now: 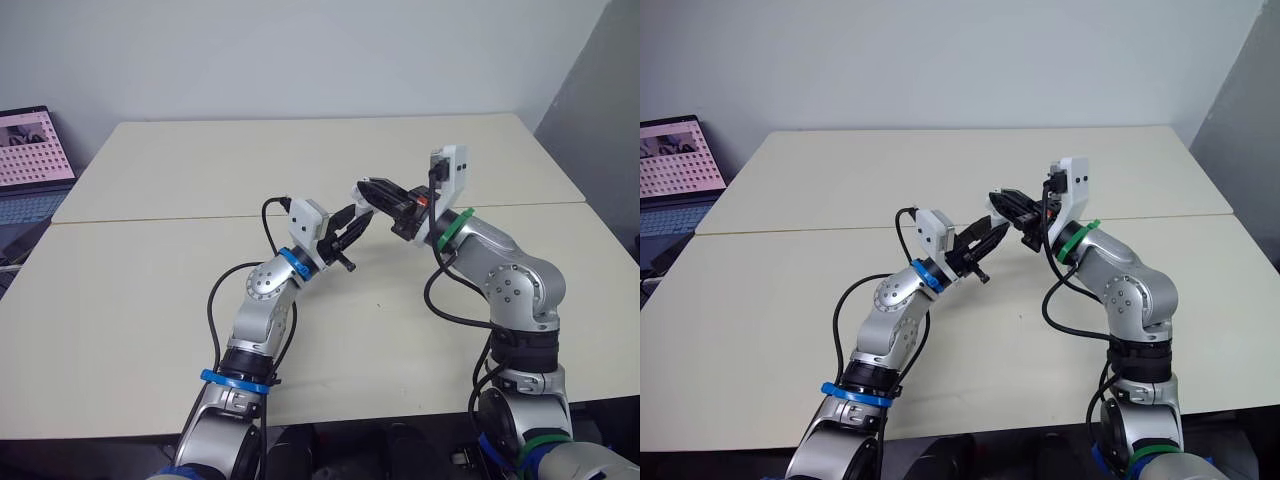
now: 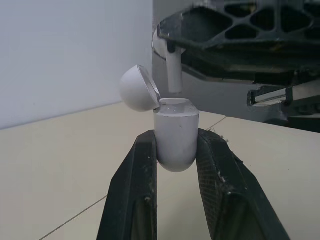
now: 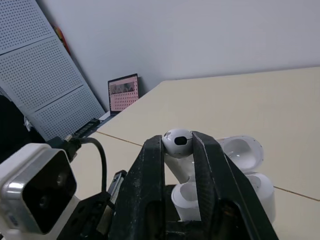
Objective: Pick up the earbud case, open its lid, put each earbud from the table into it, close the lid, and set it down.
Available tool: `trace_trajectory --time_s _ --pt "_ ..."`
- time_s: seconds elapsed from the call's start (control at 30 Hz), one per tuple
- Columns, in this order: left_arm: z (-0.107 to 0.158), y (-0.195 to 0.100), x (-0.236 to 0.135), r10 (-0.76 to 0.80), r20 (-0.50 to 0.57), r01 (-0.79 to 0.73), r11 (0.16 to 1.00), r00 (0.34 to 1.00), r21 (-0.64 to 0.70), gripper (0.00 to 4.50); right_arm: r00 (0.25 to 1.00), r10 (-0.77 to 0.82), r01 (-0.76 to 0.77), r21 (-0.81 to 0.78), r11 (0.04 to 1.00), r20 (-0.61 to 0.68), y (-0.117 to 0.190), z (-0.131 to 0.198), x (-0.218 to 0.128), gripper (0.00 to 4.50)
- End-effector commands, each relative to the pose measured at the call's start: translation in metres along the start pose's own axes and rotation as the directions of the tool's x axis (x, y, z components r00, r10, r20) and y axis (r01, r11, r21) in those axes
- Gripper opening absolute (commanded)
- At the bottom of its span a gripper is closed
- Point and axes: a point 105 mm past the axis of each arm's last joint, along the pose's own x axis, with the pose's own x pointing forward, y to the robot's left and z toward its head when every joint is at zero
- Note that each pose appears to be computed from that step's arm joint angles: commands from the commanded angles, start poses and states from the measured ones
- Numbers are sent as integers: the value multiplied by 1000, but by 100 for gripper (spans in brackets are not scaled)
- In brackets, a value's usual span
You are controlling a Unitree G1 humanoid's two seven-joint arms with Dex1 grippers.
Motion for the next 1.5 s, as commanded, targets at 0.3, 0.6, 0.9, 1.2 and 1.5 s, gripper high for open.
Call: trace_trajectory --time_s 0.3,0.6,0.9,1.2,1.5 --pt "22 -3 4 -17 75 14 999 997 40 73 1000 -10 10 -32 999 6 -1 -1 -2 40" --pt "22 -4 5 -22 74 19 999 997 38 73 1000 -27 27 -17 999 -2 -2 -8 1 40" --pt "23 -2 6 -21 74 19 999 997 40 73 998 -65 64 -24 998 -24 -10 -15 -1 112" --pt "21 -3 5 -26 70 23 999 997 37 73 999 -35 35 -37 999 10 -6 -7 -2 224" --pt "11 1 -9 -11 29 10 999 1000 33 73 977 -43 51 -36 998 210 -22 70 -27 224"
